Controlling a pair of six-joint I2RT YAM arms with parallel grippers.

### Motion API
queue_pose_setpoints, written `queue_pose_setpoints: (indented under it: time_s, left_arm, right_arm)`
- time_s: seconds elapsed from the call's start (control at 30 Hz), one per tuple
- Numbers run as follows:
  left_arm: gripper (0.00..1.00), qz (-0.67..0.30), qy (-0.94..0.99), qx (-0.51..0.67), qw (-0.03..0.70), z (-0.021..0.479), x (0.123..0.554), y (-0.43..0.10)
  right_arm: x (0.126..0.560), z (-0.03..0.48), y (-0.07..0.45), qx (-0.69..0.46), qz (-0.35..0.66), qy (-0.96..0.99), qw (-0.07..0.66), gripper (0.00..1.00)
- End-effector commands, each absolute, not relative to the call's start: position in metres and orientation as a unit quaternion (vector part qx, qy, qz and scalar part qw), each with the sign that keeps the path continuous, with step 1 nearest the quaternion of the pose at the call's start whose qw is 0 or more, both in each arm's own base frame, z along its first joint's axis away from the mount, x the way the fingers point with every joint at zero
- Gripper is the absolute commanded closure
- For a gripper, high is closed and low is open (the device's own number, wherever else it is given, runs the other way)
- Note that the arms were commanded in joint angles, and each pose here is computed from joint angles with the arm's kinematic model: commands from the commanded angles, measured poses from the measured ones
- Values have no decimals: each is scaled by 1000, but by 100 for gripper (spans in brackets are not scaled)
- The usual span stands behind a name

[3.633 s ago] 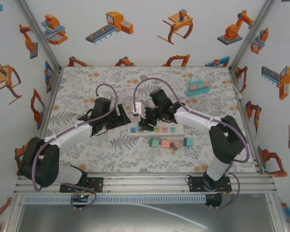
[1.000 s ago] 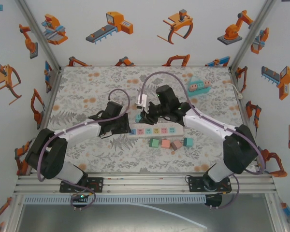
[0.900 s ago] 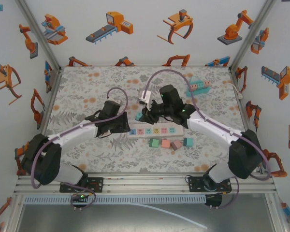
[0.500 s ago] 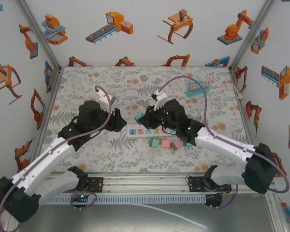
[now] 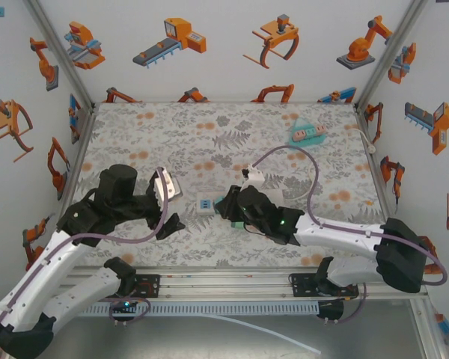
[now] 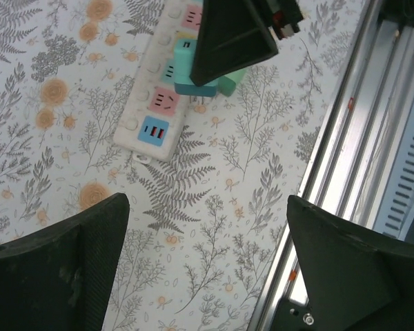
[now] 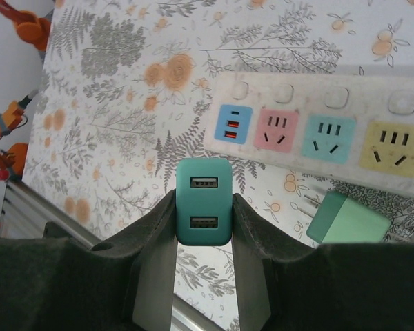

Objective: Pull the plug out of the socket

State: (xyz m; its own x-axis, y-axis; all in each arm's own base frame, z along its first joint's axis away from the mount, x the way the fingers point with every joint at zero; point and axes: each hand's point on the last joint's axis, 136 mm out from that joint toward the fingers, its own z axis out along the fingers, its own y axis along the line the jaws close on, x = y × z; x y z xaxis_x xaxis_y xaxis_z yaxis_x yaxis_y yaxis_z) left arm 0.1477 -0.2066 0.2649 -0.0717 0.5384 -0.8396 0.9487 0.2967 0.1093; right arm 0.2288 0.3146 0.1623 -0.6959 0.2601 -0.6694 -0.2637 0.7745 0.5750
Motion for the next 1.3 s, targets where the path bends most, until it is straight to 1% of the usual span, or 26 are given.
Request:
queue_pose_setpoints:
  time_s: [0.0, 0.1, 0.17, 0.2, 0.3, 0.47, 0.67, 0.83, 0.9, 1.27]
  left_arm:
    - [8, -253, 652, 597, 394, 251, 127, -206]
    - [5, -264, 649, 601, 385, 248, 124, -209]
    - [1, -265, 654, 599, 379, 246, 126, -210]
    - [3, -262, 659, 596, 376, 244, 128, -210]
    - [3, -257, 663, 596, 373, 243, 131, -210]
    - [3, -263, 649, 596, 393, 247, 131, -214]
    - [3, -265, 653, 591, 393, 246, 133, -215]
    - [3, -267, 652, 590, 394, 248, 133, -216]
    - [3, -266, 652, 591, 394, 247, 133, -216]
    - [3, -263, 660, 589, 385, 242, 135, -217]
  right_arm:
    - [239, 153, 311, 62, 337, 848, 405, 88]
    - [238, 135, 317, 64, 335, 854, 394, 88]
    - [238, 125, 320, 65, 333, 858, 386, 88]
    - [237, 119, 322, 66, 333, 860, 381, 88]
    - [236, 106, 322, 71, 327, 865, 373, 87]
    - [237, 90, 325, 73, 326, 867, 369, 85]
    - [235, 75, 325, 78, 317, 875, 357, 77]
    - [234, 67, 320, 81, 297, 884, 351, 63]
    - [234, 67, 320, 80, 294, 886, 349, 59]
    - [231, 66, 313, 79, 281, 892, 344, 53]
